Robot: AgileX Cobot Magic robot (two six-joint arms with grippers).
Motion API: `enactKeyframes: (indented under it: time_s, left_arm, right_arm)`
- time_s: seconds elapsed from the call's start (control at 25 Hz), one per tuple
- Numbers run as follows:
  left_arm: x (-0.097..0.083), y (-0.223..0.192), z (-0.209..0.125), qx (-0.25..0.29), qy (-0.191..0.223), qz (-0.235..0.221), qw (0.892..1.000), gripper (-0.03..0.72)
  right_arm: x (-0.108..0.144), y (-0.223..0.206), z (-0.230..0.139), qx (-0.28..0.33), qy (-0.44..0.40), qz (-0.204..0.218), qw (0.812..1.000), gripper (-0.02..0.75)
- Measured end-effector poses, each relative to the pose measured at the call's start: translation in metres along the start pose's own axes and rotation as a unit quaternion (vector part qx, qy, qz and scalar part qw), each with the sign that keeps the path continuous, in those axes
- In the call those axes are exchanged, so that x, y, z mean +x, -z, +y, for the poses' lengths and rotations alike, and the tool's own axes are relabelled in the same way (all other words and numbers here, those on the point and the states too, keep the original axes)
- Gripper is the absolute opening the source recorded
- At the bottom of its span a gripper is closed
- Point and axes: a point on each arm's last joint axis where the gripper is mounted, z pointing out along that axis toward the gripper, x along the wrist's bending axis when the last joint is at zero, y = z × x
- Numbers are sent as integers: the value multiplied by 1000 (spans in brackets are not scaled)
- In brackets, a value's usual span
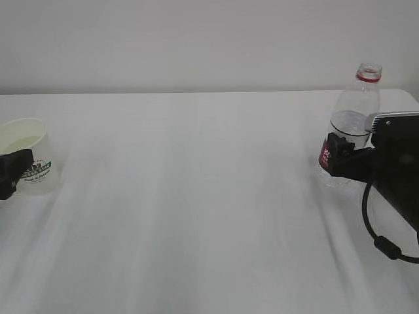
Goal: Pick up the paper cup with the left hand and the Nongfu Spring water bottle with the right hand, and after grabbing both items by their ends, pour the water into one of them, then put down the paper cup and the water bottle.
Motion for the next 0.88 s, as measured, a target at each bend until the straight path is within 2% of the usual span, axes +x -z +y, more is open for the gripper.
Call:
enactKeyframes:
  time_s: [0.44,0.88]
  left_arm:
    - [0,1,0,4,-2,0,1000,567]
    - [-4,22,28,-31,-7,11,999,567]
  right_arm:
    - [-3,28,4,6,6,3,1000,647]
    - [-3,49,12,-6,12,19,1000,646]
